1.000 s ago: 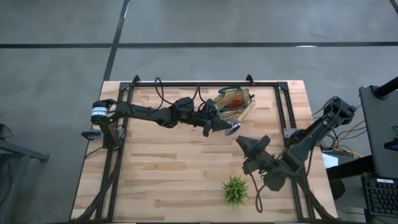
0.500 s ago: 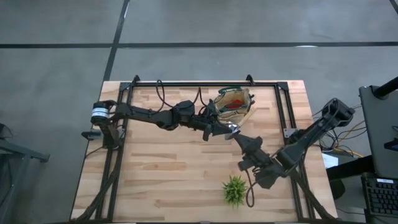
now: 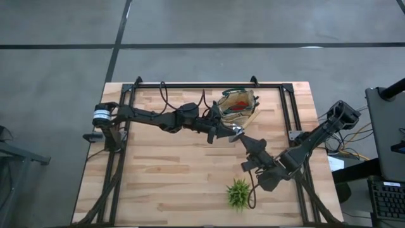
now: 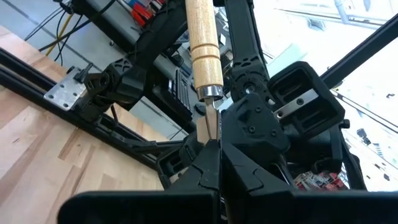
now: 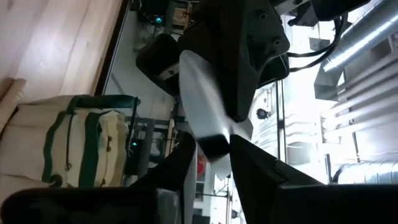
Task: Pick & Place Garden tools in Gardening bag
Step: Put the brown trowel into the gardening bag
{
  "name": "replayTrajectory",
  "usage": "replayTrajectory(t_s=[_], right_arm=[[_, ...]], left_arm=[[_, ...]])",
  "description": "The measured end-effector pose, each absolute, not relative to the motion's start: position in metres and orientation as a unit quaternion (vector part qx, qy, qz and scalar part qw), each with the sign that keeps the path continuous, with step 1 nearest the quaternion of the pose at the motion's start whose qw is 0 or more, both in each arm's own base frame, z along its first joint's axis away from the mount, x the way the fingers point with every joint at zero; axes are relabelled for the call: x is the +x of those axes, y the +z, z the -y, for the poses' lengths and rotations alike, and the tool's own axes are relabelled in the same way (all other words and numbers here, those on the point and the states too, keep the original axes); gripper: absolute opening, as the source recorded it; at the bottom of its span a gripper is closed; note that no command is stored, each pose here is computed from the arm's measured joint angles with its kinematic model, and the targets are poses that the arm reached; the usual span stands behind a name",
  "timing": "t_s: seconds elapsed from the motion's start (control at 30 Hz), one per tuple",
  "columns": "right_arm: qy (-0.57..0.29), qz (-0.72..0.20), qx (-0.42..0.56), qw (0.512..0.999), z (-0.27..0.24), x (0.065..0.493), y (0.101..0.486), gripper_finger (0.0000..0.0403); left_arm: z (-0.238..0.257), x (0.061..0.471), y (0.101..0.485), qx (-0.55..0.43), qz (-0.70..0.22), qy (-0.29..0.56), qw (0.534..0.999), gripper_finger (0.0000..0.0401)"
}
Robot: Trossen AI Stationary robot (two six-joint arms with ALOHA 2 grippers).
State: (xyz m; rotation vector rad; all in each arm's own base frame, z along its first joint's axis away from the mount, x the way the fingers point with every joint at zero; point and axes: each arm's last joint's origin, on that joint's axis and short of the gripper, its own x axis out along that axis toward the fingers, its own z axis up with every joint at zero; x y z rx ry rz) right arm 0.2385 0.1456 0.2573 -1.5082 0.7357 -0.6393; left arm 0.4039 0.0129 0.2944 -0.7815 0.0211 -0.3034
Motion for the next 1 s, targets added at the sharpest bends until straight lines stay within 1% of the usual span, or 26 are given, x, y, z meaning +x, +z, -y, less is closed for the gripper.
replayTrajectory(t_s=[0.2,0.5,0.77,1.0], right_arm=[[-0.281,-0.323,-0.655,0.623,-0.143,0.240,0.258,0.0069],[-0.277,-0.318,-0.647,0.635,-0.144,0.245,0.265,0.0068],[-0.276,-0.318,-0.648,0.635,-0.145,0.246,0.271,0.0068],[-0.266,-0.315,-0.649,0.640,-0.146,0.248,0.276,0.0068]], left_arm=[[-0.010,0.404,0.294,-0.383,-0.011,-0.147,0.912,0.0003],[-0.008,0.404,0.292,-0.385,-0.029,-0.136,0.912,0.0004],[-0.008,0.404,0.291,-0.379,-0.033,-0.135,0.915,0.0005],[-0.007,0.401,0.280,-0.378,-0.046,-0.129,0.915,0.0005]])
